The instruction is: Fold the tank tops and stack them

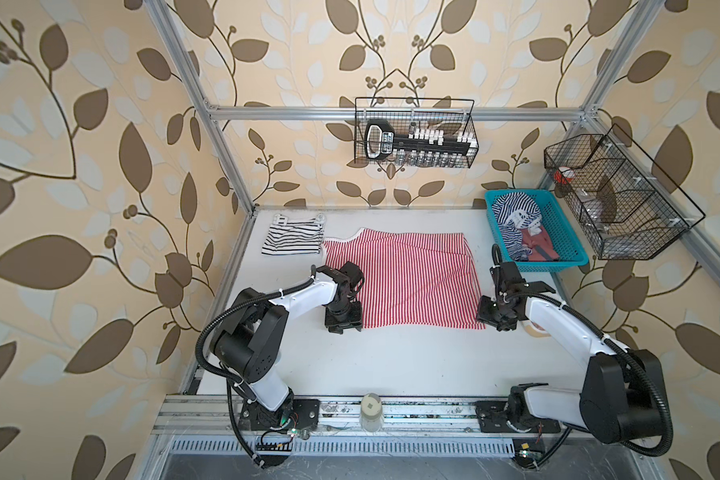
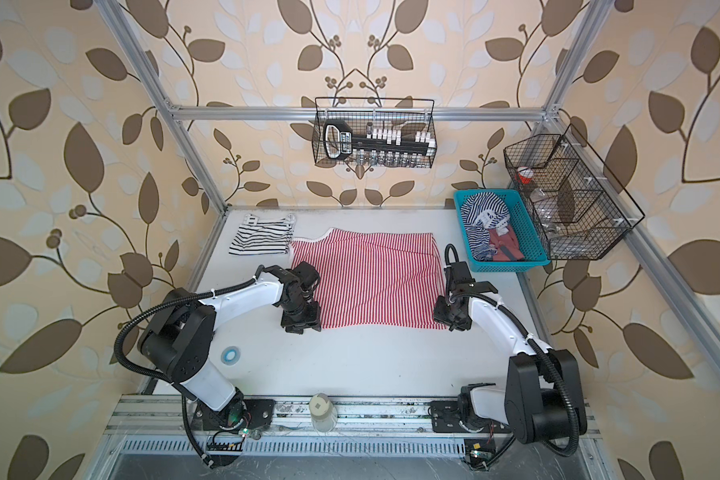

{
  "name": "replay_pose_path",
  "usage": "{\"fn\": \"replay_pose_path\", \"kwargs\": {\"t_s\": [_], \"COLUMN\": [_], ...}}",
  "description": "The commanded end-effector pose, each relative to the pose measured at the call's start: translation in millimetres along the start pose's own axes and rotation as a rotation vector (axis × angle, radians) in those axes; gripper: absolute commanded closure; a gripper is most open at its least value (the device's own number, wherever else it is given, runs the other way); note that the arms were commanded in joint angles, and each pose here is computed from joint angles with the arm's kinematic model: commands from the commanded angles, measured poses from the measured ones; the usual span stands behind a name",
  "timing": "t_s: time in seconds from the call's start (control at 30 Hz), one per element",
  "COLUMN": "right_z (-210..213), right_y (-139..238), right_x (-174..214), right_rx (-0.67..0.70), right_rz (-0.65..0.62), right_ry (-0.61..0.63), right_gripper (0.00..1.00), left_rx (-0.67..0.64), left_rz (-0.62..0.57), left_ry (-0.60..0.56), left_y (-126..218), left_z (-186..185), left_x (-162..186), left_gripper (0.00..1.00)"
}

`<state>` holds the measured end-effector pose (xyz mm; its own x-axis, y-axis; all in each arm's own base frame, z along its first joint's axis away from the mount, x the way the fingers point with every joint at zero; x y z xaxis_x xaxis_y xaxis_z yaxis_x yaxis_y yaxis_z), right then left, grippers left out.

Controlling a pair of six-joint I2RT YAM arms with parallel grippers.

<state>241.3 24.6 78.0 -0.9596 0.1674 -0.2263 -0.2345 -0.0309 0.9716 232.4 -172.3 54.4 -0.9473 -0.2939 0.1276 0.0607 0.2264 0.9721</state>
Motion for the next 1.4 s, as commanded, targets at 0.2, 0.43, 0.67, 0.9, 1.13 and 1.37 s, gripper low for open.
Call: {"fn": "replay_pose_path", "kwargs": {"t_s": [0.2, 0.43, 0.67, 0.9, 1.13, 1.37], "right_z": [-4.8, -7.8, -14.9, -16.7, -14.4, -11.3], "right_y": [-24.0, -42.0, -48.8, -35.8, -12.4, 7.5], "right_x": [6.8, 7.3, 20.2, 21.3, 22.9, 14.2], "right_rx": [0.015, 0.013, 0.036, 0.041, 0.022, -0.002], "right_rz": [0.023, 0.038, 0.071, 0.047, -0.003, -0.039], "right_ry": [-0.065, -0.099, -0.104, -0.099, -0.091, -0.076], "right_gripper": [0.53, 0.54, 0.89, 1.00, 1.00, 1.00], "left_rx": [0.013, -0.004, -0.031, -0.036, -0.021, 0.008], "left_rz": [0.023, 0.051, 0.068, 0.063, 0.055, -0.002], "left_ry": [0.028, 0.044, 0.049, 0.045, 0.040, -0.011], "left_y": [-22.7, -37.1, -43.5, -36.7, -22.6, 11.6], "left_z": [-7.8, -6.6, -0.1, 2.8, 5.7, -9.2], "left_x": [-5.6, -7.0, -4.1, -0.3, 7.7, 0.1], "left_gripper": [0.43, 0.44, 0.62, 0.88, 1.00, 1.00]}}
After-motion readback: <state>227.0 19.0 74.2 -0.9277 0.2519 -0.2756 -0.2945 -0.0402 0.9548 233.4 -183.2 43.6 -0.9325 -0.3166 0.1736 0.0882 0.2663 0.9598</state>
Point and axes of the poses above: each gripper's point midway between its finger pads, its own y axis back along the fingers, its own z axis along the line the jaws close on, x = y × z, the point moved 2 cm from there along y, back along the fingers, and after that the axes turned 12 degrees about y, right-handed, at the moved point
